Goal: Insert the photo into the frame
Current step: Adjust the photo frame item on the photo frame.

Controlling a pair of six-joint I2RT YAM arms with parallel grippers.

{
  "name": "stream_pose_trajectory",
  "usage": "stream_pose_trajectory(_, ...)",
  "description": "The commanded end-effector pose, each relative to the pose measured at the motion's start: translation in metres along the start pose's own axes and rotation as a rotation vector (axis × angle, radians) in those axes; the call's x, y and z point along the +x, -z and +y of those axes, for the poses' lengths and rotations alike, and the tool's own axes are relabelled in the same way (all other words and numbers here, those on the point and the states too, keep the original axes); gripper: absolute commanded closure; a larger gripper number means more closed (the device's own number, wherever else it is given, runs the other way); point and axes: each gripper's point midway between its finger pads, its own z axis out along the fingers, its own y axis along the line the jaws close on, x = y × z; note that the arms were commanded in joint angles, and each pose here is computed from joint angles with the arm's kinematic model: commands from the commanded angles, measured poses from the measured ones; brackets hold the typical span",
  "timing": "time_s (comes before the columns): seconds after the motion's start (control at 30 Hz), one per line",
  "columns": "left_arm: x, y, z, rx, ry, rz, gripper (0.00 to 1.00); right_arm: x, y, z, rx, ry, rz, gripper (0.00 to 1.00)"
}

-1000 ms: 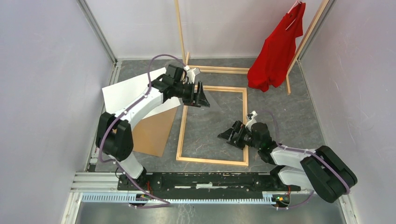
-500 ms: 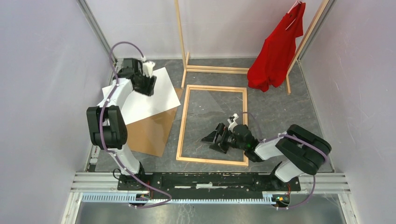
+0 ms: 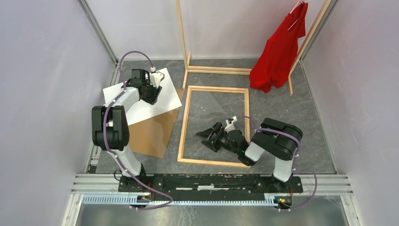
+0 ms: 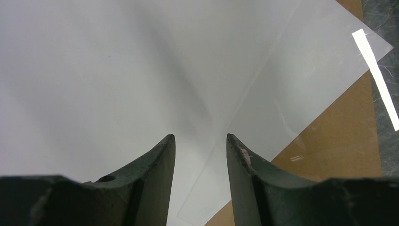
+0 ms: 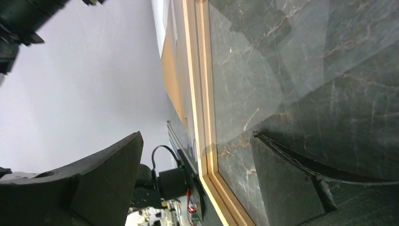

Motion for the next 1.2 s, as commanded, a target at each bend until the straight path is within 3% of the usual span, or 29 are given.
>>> stream_pose_trajectory(0.0,0.009,-0.012,-0.002,0.016,-0.06,-0.002,0.49,-0.019,-0.011,0.018,-0.097,-0.041,-0.119,0.1)
stream_pose_trajectory(0.13,0.017,-0.018,-0.008,0.051,-0.061,0.026,0.53,-0.024,-0.016,0.029,-0.157,-0.067,-0.146,0.2)
stream_pose_trajectory(0.33,0.023,-0.017,-0.018,0.101,-0.076,0.041,0.6,-0.043,-0.005,0.049,-0.269,-0.119,-0.235,0.42)
stream_pose_trajectory(0.63,0.017,0.004,-0.029,0.158,-0.099,0.051,0.63,-0.073,0.006,0.068,-0.316,-0.036,-0.282,0.78)
stream_pose_trajectory(0.8,-0.009,0.039,-0.03,0.193,-0.108,0.021,0.56,-0.076,0.012,0.065,-0.273,0.024,-0.141,1.0)
stream_pose_trajectory(0.97,-0.03,0.067,-0.029,0.209,-0.143,-0.013,0.38,-0.067,0.032,0.032,-0.118,0.128,0.024,1.0)
stream_pose_trajectory(1.17,-0.025,0.062,-0.046,0.25,-0.192,0.001,0.34,-0.052,0.06,-0.031,0.217,0.338,0.319,1.0)
